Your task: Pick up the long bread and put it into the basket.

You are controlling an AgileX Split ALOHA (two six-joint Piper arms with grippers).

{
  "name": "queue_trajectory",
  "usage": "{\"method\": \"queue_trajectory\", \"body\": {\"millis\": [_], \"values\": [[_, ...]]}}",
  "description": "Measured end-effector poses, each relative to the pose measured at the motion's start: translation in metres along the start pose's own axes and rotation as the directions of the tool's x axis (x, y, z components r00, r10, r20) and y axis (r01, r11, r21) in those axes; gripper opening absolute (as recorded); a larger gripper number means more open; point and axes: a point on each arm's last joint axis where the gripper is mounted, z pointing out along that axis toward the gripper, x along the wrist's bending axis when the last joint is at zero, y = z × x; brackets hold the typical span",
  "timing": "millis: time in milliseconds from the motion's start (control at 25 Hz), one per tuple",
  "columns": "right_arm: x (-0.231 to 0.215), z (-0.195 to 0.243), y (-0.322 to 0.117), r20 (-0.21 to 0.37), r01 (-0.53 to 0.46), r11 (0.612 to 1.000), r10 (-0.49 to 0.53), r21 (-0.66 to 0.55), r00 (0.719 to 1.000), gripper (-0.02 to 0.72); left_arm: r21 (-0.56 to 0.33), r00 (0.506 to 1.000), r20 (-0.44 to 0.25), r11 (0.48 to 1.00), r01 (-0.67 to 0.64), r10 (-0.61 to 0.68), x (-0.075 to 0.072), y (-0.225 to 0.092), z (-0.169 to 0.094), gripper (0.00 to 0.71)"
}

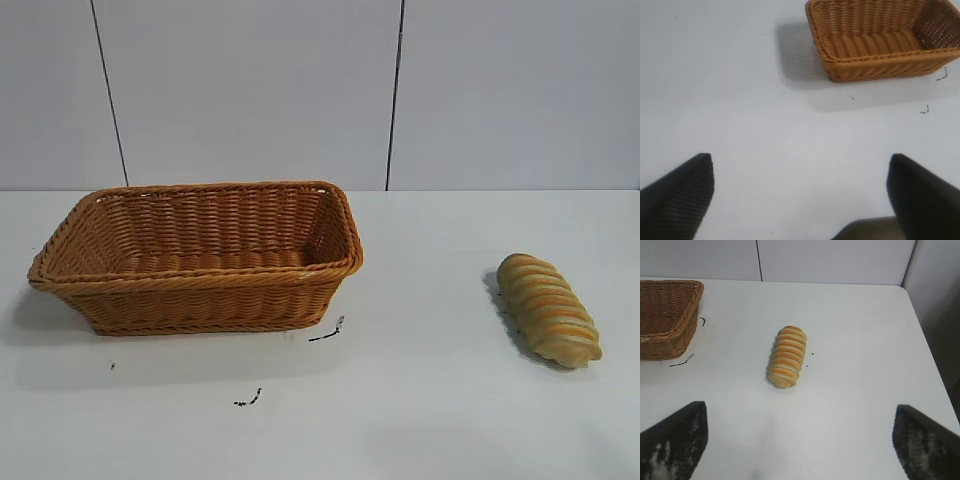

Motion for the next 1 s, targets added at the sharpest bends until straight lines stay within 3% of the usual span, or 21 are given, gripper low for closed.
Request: {"method": "queue_trajectory", "body": {"millis": [520, 800, 1000], "values": [[-0.001, -0.002, 0.010, 0.008, -0.020, 0.999, 0.020, -0.040, 1.000, 0.689, 0.000, 1.000, 0.000, 1.000, 0.000, 0.000, 0.000, 0.000, 0.000, 0.692], [-0.004, 0.044, 0.052, 0.003, -0.028, 0.987, 0.028, 0.161, 1.000, 0.689, 0.000, 1.000, 0.000, 1.000, 0.000, 0.000, 0.000, 0.000, 0.000, 0.692], [-0.007, 0.105, 0.082, 0.000, -0.031, 0.930, 0.034, 0.367, 0.999, 0.689, 0.000, 1.000, 0.000, 1.000, 0.000, 0.000, 0.000, 0.000, 0.000, 0.692]]}}
